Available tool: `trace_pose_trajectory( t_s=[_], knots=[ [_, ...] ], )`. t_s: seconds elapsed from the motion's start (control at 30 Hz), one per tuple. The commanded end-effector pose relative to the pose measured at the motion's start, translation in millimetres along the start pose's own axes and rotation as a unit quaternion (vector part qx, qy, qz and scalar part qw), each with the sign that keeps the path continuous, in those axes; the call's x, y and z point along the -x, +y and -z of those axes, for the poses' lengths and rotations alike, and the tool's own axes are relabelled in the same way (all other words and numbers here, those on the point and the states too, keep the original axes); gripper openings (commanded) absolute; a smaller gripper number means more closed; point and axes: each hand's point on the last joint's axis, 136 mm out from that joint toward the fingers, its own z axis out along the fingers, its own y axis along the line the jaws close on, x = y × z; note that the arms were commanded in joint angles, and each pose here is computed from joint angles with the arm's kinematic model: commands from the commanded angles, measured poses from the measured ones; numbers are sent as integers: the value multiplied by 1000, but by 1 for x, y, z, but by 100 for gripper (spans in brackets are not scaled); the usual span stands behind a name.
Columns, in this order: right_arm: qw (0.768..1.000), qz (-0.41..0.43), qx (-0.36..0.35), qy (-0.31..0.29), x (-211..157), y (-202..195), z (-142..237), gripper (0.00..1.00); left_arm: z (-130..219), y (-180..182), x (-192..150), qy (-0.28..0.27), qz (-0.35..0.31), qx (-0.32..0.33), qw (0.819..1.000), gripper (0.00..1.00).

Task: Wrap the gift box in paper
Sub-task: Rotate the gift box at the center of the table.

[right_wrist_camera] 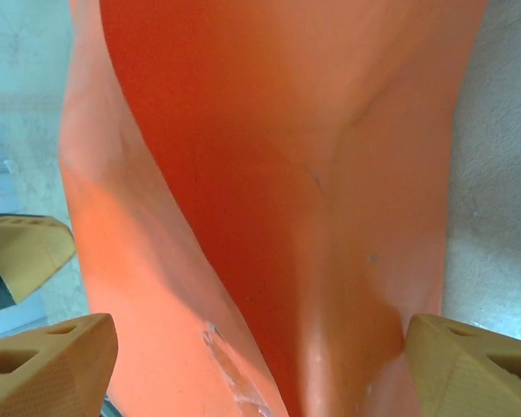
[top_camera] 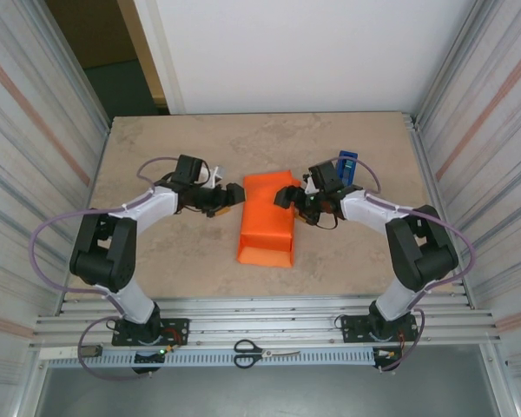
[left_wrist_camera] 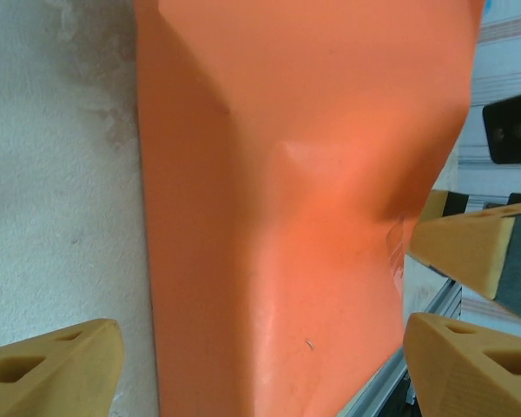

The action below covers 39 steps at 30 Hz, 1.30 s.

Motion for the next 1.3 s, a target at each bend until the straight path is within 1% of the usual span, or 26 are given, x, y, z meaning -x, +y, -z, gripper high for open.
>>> trace_pose_trajectory(
  t_s=[0.0,0.17,0.33,0.53,0.67,0.8,0.9,1.03,1.2,1.27],
  knots=[
    [999,19,12,25,0,12,2,85,-5,2,-6,12,9,-5,1000,83],
    [998,32,31,40,1,19,-4,85,2,7,-4,-5,18,4,1000,83],
    [996,50,45,50,11,27,-7,84,13,12,-3,-27,20,14,999,84],
    [994,53,68,62,18,34,-10,84,20,13,-5,-45,19,22,999,84],
    [995,52,70,55,24,33,-4,84,34,10,-1,-72,-1,35,997,84],
    [997,41,49,47,21,20,10,84,51,5,2,-103,-28,46,993,85],
    [998,47,28,29,12,12,24,84,55,-1,1,-112,-46,35,992,86],
    [998,52,30,0,4,16,46,86,57,-11,4,-134,-57,5,989,88],
    [992,111,-21,-62,-5,16,77,90,72,-17,13,-163,-90,22,982,92],
    [992,101,-23,-76,-8,11,80,89,75,-15,11,-165,-91,28,982,93]
  ],
)
